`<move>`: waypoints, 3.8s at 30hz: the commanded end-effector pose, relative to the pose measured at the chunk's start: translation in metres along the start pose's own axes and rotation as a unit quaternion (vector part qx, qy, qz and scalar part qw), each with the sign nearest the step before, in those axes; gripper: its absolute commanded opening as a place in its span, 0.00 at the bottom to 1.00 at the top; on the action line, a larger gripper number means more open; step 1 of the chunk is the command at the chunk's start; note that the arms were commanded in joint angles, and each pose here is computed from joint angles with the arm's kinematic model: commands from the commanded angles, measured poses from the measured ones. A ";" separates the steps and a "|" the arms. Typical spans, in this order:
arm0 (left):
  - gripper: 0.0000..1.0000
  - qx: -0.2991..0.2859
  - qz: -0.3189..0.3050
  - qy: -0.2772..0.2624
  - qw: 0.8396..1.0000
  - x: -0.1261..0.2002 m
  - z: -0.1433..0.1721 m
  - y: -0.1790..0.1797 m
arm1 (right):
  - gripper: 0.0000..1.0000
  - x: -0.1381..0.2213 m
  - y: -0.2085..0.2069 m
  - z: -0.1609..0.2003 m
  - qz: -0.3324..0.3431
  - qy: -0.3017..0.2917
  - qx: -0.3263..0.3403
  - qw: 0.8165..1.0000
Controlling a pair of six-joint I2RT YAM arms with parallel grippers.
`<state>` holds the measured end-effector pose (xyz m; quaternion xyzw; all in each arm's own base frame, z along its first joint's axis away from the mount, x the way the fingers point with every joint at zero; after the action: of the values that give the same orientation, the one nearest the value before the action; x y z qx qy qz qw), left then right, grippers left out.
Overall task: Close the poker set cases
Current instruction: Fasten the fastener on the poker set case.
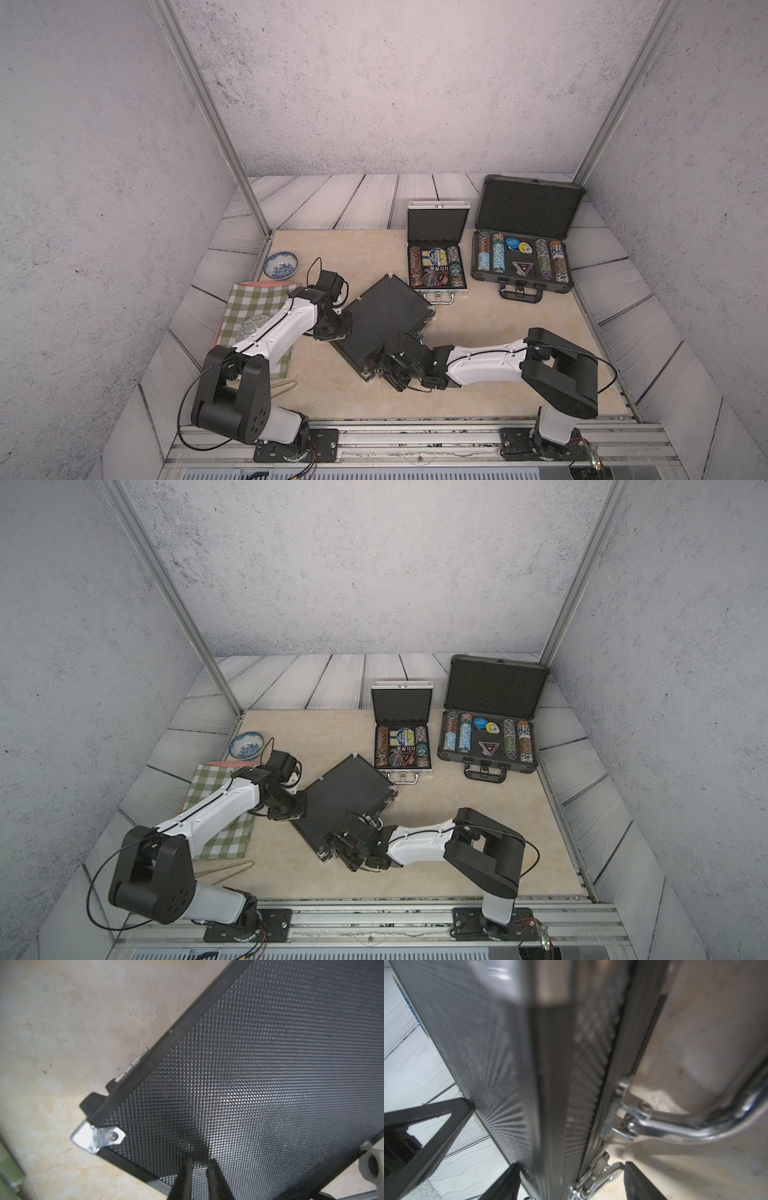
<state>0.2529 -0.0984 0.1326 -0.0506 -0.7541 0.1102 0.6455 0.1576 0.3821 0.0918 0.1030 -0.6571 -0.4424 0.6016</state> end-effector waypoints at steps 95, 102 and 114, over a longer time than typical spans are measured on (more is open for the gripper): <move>0.21 0.016 -0.014 0.065 0.998 -0.032 -0.074 0.039 | 0.78 -0.016 0.020 0.009 0.021 0.033 0.100 0.994; 0.20 0.017 -0.014 0.062 0.998 -0.030 -0.074 0.039 | 0.78 -0.033 -0.001 0.007 0.049 0.047 0.083 0.994; 0.18 0.020 -0.004 0.057 0.998 -0.028 -0.072 0.037 | 0.78 -0.044 -0.017 -0.008 0.051 0.032 0.093 0.994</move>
<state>0.3571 -0.0675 0.1290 -0.0731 -0.7645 0.1314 0.6269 0.1666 0.4122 0.0989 0.1812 -0.6681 -0.3759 0.6160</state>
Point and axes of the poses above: each gripper's point midway between its finger pads, its own x axis back along the fingers, its own y axis along the line the jaws close on, z = x × y, the point moved 6 cm from there along x, back along the fingers, and after that the axes turned 3 degrees about x, right-handed, at the moved point
